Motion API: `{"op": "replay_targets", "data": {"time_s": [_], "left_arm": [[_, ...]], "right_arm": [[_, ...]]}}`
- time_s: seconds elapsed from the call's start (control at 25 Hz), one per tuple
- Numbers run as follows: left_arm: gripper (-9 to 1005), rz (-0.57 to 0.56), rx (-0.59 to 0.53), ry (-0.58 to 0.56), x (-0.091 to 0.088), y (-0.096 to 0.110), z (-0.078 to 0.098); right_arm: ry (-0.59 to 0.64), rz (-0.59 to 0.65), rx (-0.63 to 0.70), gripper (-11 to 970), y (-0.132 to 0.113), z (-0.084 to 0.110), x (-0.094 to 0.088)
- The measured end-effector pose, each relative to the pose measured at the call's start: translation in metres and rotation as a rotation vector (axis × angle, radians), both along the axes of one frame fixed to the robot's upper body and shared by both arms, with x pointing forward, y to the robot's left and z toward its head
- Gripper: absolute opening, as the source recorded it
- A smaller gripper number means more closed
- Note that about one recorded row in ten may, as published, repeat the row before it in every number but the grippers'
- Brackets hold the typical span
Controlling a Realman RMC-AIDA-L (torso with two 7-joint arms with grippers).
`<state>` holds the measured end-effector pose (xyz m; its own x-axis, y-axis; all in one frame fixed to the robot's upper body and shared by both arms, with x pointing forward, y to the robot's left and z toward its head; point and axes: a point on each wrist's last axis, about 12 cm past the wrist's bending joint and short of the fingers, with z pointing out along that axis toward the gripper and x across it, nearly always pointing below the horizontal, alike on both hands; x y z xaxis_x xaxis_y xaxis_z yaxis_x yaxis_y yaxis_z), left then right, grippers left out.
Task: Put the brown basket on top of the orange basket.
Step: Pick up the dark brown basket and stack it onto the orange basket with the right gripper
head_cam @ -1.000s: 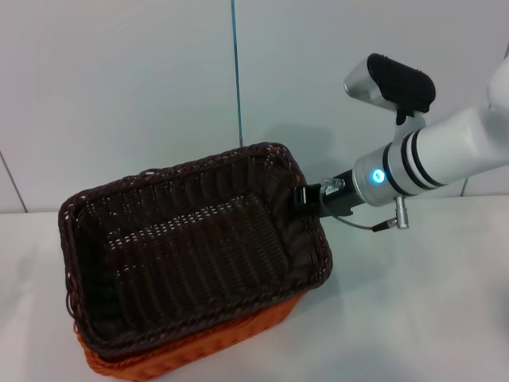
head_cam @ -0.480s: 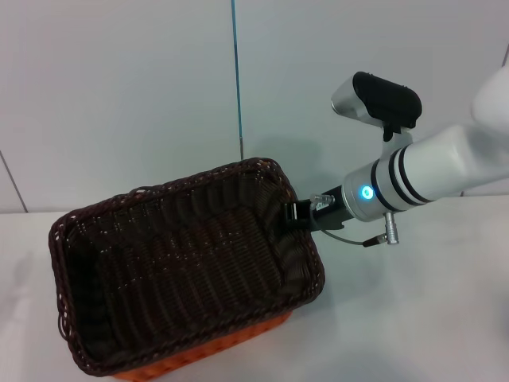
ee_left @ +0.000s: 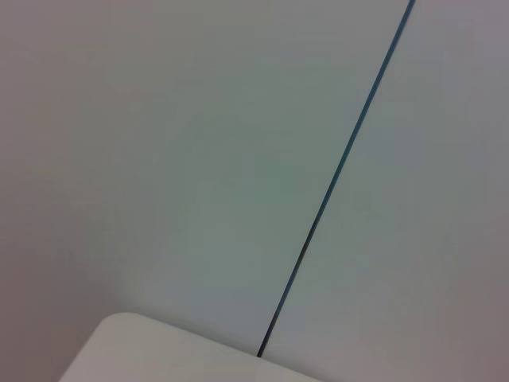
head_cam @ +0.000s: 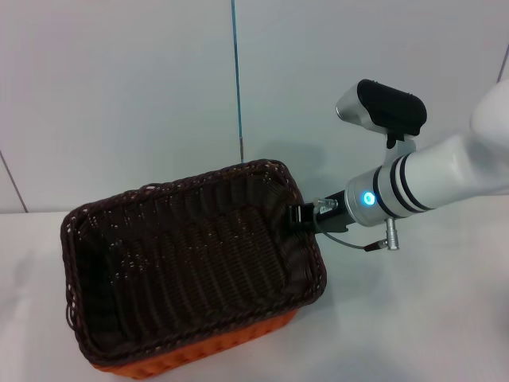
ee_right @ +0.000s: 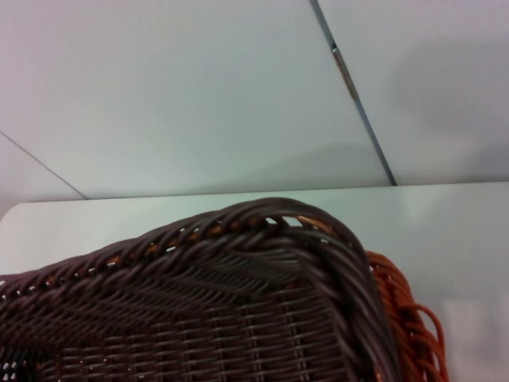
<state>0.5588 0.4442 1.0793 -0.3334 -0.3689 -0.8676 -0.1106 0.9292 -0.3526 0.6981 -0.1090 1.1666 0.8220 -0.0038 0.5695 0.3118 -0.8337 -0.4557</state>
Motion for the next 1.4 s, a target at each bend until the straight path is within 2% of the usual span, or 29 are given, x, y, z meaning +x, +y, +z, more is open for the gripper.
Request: {"op": "replay_targets", "data": {"time_s": [0.6,0.92,1.4], "left_arm": [[861,0.01,0.003,0.002,0.002,0.0,0.001],[861,0.008,0.001,0.004,0.003,-0.001,0.0],[861,0.006,0.002,0.007,0.002,-0.001,-0.001]], "right_arm": [[-0.034,0.009,-0.031,132,0.006,0.001,0.002],[-0.016,0.023,-0.037,130,0.013,-0.005,-0.003],[0.009,0.012,-0.037,127,0.009,-0.015,-0.007]]}}
